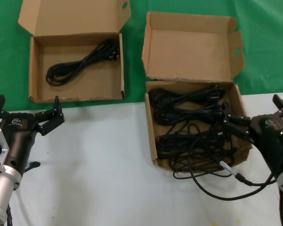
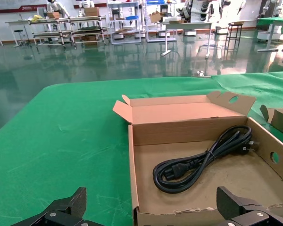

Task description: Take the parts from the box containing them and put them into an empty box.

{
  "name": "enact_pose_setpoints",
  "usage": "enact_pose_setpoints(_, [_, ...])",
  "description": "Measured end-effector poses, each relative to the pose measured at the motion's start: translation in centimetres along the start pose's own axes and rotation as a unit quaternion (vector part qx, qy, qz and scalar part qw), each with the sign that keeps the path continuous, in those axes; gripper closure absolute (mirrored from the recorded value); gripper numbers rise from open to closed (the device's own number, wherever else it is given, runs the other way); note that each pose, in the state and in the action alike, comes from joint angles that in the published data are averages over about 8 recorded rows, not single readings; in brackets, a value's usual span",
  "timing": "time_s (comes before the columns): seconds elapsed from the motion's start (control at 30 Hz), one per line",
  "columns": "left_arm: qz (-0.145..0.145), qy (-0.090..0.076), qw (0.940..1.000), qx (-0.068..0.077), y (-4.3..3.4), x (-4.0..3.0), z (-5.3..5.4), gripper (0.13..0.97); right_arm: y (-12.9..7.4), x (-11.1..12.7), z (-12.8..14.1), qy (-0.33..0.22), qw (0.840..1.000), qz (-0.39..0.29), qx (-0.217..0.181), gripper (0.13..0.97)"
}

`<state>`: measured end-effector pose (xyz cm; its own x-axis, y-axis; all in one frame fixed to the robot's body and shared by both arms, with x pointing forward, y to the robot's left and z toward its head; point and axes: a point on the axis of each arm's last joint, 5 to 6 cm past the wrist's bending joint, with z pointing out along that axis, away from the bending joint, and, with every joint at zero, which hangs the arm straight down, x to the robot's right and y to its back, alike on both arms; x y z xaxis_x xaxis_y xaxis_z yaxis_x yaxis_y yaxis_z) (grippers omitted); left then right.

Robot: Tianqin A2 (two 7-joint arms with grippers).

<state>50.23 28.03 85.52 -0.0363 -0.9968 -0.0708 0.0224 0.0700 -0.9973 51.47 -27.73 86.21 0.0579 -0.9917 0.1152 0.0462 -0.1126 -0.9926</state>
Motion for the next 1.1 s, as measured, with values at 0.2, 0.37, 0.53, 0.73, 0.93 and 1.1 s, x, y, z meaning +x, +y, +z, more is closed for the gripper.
enact_pose_setpoints(0.2, [0.0, 0.0, 1.0, 0.0, 0.0, 0.0, 0.0, 0.132, 0.0, 0.0, 0.0, 0.0, 1.0, 0.0, 0.0, 0.13])
enact_pose_setpoints(0.37, [0.0, 0.0, 1.0, 0.0, 0.0, 0.0, 0.0, 0.132, 0.0, 0.0, 0.0, 0.0, 1.0, 0.0, 0.0, 0.13])
enact_pose_setpoints(0.53, [0.0, 0.0, 1.0, 0.0, 0.0, 0.0, 0.0, 0.132, 0.0, 0.0, 0.0, 0.0, 1.0, 0.0, 0.0, 0.13])
enact_pose_setpoints(0.73, [0.0, 0.0, 1.0, 0.0, 0.0, 0.0, 0.0, 0.132, 0.0, 0.0, 0.0, 0.0, 1.0, 0.0, 0.0, 0.13])
enact_pose_setpoints(0.93, [0.0, 0.0, 1.0, 0.0, 0.0, 0.0, 0.0, 0.132, 0.0, 0.0, 0.0, 0.0, 1.0, 0.0, 0.0, 0.13])
enact_pose_setpoints(1.1, [0.0, 0.0, 1.0, 0.0, 0.0, 0.0, 0.0, 0.132, 0.0, 0.0, 0.0, 0.0, 1.0, 0.0, 0.0, 0.13])
